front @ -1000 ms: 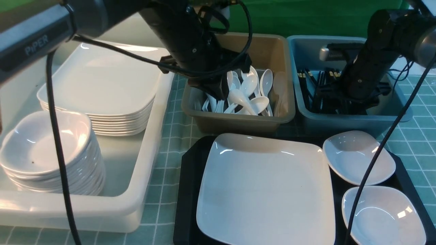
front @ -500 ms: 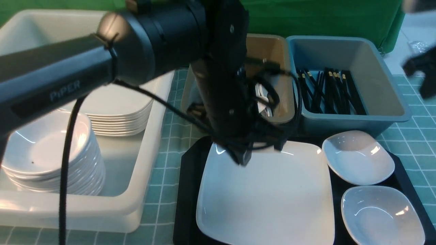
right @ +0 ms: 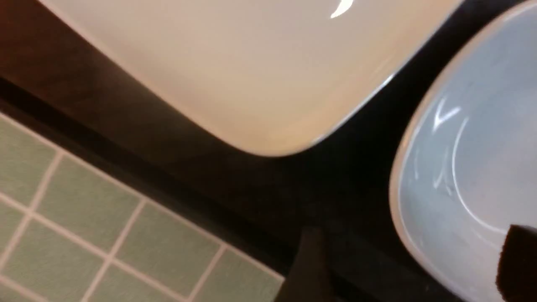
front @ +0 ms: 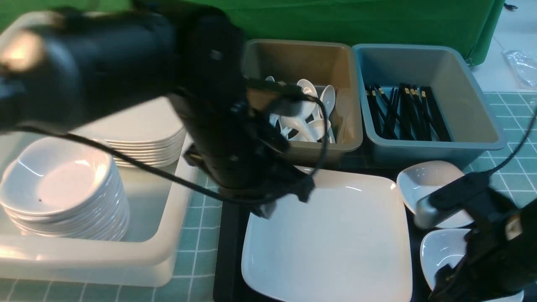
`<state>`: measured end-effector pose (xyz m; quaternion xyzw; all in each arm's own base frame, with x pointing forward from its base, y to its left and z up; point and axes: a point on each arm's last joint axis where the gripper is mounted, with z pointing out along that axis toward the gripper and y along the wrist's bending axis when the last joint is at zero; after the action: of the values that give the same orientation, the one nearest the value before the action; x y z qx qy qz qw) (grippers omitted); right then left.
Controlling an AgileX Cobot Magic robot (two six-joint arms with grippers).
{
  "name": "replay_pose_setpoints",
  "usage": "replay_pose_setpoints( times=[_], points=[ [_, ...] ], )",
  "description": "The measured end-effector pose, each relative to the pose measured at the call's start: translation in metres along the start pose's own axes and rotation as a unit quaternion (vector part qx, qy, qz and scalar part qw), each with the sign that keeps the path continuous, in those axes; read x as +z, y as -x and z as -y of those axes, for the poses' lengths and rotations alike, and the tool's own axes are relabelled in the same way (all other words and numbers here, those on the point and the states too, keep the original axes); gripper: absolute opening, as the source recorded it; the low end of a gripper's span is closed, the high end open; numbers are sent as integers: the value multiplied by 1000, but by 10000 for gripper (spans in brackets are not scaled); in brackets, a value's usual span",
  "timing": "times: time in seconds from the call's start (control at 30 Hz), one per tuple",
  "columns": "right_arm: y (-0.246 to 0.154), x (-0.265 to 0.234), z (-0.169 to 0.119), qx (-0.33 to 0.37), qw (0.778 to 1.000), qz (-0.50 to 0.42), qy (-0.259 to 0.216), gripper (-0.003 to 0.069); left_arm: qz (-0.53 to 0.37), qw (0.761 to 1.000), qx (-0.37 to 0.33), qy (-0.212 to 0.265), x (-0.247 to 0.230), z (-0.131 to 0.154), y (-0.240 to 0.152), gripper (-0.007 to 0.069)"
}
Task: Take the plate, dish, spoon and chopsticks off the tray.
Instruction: Use the right arm to grab a small plate from the dinner plate, then use the right arm to put the small plate into the large storage box on the left
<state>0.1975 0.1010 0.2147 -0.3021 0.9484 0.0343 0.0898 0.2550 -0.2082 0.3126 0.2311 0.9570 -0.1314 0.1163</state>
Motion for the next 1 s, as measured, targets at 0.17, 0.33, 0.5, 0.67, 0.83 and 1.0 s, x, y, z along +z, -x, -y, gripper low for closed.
replay_pose_setpoints(
  times=[0.17,0.33,0.5,0.67,0.83,1.0],
  points=[
    [10,26,-5,-16,999,-30,-34,576,36,998,-49,11,-33,-31,-24,8],
    [11,50,0,-3,996,-75,-58,483,75,991,-104,29,-61,-63,-50,8],
    [13,56,1,-2,995,-80,-61,291,105,983,-143,46,-80,-84,-69,8],
    [14,53,0,-12,995,-74,-64,230,125,977,-163,59,-91,-96,-80,8],
    [7,24,-2,1,997,-54,-63,183,132,971,-185,70,-99,-105,-88,8],
    [6,-41,-3,22,996,44,-74,71,140,966,-202,77,-105,-112,-93,8]
  ],
)
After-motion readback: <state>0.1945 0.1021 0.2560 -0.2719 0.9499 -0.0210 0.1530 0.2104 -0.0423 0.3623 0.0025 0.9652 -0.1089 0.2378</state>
